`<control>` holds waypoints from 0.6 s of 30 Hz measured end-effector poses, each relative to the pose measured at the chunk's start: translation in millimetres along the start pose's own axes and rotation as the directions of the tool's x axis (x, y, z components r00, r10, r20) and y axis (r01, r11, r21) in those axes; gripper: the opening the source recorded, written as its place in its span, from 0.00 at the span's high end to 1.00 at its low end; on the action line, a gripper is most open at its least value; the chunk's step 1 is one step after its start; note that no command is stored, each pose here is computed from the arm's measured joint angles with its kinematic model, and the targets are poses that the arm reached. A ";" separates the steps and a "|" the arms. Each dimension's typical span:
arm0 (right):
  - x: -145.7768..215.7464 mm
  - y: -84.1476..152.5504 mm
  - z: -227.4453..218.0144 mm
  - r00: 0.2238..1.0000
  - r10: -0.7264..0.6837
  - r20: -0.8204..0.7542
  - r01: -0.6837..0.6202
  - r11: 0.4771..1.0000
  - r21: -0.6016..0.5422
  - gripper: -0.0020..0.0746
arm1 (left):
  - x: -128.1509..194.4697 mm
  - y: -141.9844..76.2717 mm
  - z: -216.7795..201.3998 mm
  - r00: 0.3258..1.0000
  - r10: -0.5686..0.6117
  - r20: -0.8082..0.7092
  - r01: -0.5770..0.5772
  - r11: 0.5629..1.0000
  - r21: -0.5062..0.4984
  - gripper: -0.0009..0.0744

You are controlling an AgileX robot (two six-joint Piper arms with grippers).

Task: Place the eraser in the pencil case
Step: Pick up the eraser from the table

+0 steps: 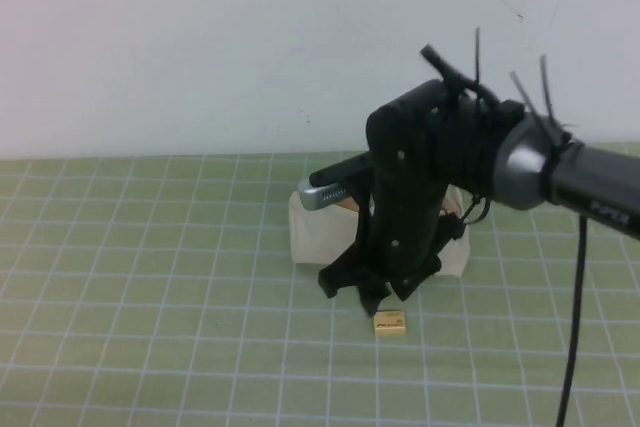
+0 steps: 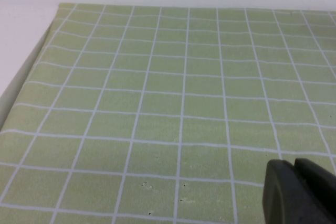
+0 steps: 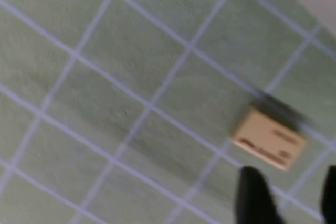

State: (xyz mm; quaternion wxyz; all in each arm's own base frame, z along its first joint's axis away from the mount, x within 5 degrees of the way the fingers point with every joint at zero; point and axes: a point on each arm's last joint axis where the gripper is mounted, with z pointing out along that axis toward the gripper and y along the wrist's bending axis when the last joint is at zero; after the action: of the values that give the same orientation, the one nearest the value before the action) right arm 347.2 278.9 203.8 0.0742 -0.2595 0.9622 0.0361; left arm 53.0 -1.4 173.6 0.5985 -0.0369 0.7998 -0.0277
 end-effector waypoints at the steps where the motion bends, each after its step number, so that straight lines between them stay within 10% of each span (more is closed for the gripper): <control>1: -0.7 0.6 4.2 0.999 0.047 -0.007 -0.047 0.999 -0.005 0.52 | 0.0 0.0 0.0 1.000 0.000 0.000 0.000 1.000 0.000 0.99; 6: -1.1 -0.2 30.1 0.976 0.212 -0.057 -0.212 0.977 0.015 0.35 | 0.0 0.0 0.0 1.000 0.000 0.000 0.000 1.000 0.000 0.99; 18: -3.6 -1.6 58.1 0.947 0.316 -0.059 -0.314 0.948 0.043 0.37 | 0.0 0.0 0.0 1.000 0.000 0.000 0.000 1.000 0.000 0.99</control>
State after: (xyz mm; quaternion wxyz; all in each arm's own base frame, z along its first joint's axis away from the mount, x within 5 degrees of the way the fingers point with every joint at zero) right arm 358.3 285.6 147.1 0.0403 -0.1021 0.9937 0.0230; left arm 53.0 -1.4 173.6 0.5985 -0.0369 0.7998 -0.0277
